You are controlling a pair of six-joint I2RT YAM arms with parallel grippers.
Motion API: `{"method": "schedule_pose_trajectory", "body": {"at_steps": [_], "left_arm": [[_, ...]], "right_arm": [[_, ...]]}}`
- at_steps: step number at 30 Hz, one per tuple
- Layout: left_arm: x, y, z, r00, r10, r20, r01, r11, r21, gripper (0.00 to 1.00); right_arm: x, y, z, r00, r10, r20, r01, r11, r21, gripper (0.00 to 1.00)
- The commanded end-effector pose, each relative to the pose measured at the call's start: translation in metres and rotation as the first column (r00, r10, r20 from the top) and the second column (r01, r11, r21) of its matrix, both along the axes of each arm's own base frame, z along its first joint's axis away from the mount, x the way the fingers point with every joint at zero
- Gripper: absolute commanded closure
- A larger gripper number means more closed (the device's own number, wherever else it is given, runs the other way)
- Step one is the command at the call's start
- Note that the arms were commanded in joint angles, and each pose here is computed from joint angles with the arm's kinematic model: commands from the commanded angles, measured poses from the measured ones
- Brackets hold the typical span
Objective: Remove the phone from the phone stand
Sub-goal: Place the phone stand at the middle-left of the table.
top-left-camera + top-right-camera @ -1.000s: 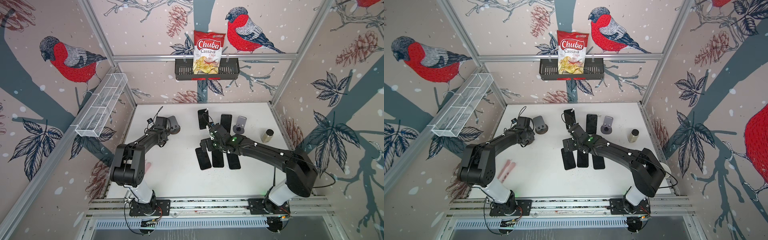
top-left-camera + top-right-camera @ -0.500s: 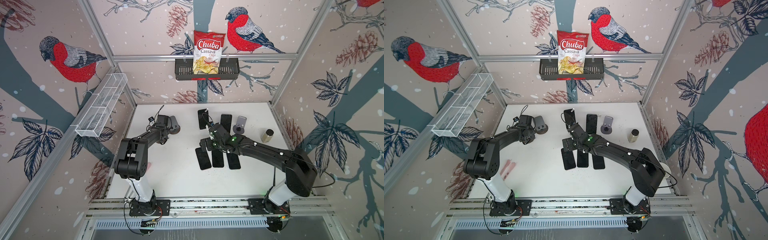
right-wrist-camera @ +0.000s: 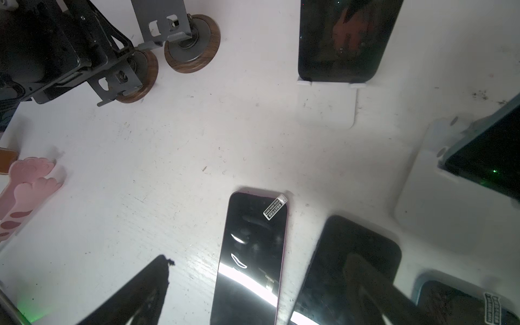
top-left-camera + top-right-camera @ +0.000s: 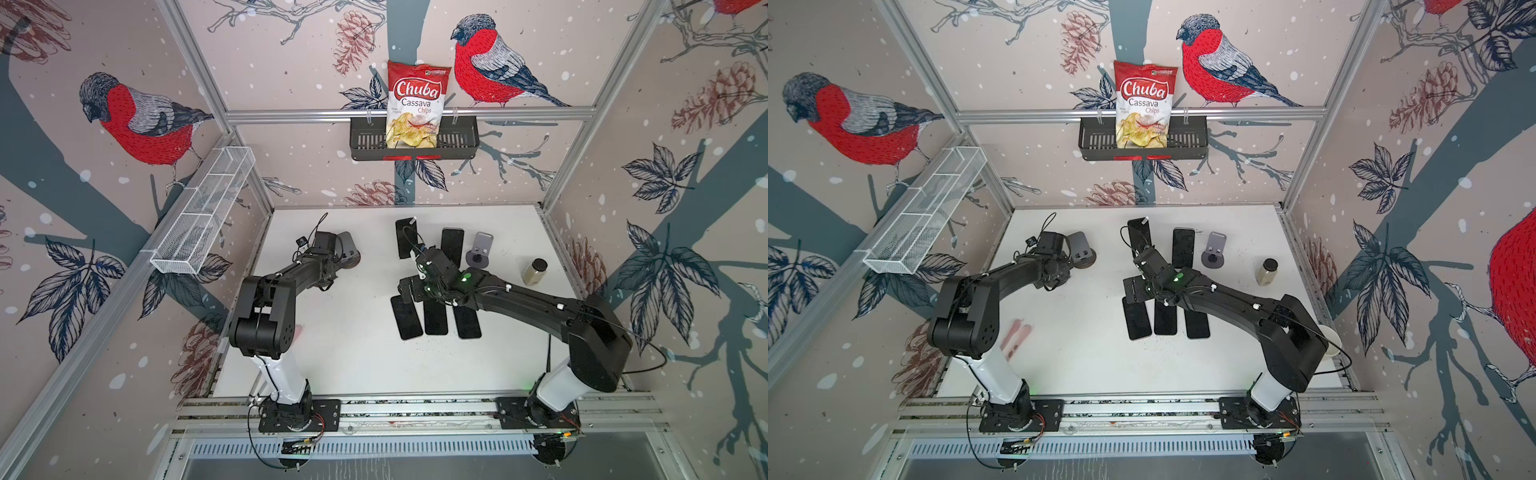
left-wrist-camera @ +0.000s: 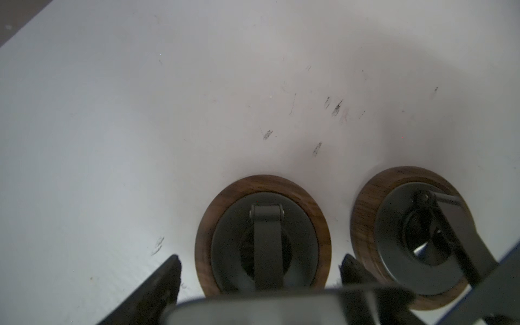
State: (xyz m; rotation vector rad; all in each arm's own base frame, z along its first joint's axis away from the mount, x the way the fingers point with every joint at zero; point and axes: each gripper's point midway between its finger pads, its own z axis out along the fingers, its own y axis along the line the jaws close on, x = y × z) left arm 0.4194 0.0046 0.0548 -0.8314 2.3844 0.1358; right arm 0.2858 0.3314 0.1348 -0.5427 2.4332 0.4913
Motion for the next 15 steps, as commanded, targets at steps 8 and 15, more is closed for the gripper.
{"method": "schedule_pose_trajectory", "body": {"at_steps": [8, 15], "left_arm": [[-0.004, 0.006, 0.023, 1.0, 0.006, 0.029, -0.006, 1.0, 0.025, 0.04], [-0.008, -0.001, 0.049, 0.996, -0.021, 0.084, 0.022, 1.0, -0.013, 0.03]], "right_arm": [[0.007, 0.005, 0.006, 0.999, -0.006, 0.036, 0.006, 1.0, 0.02, 0.01], [0.02, 0.006, 0.014, 0.997, -0.041, 0.069, 0.04, 0.999, 0.014, 0.01]]}}
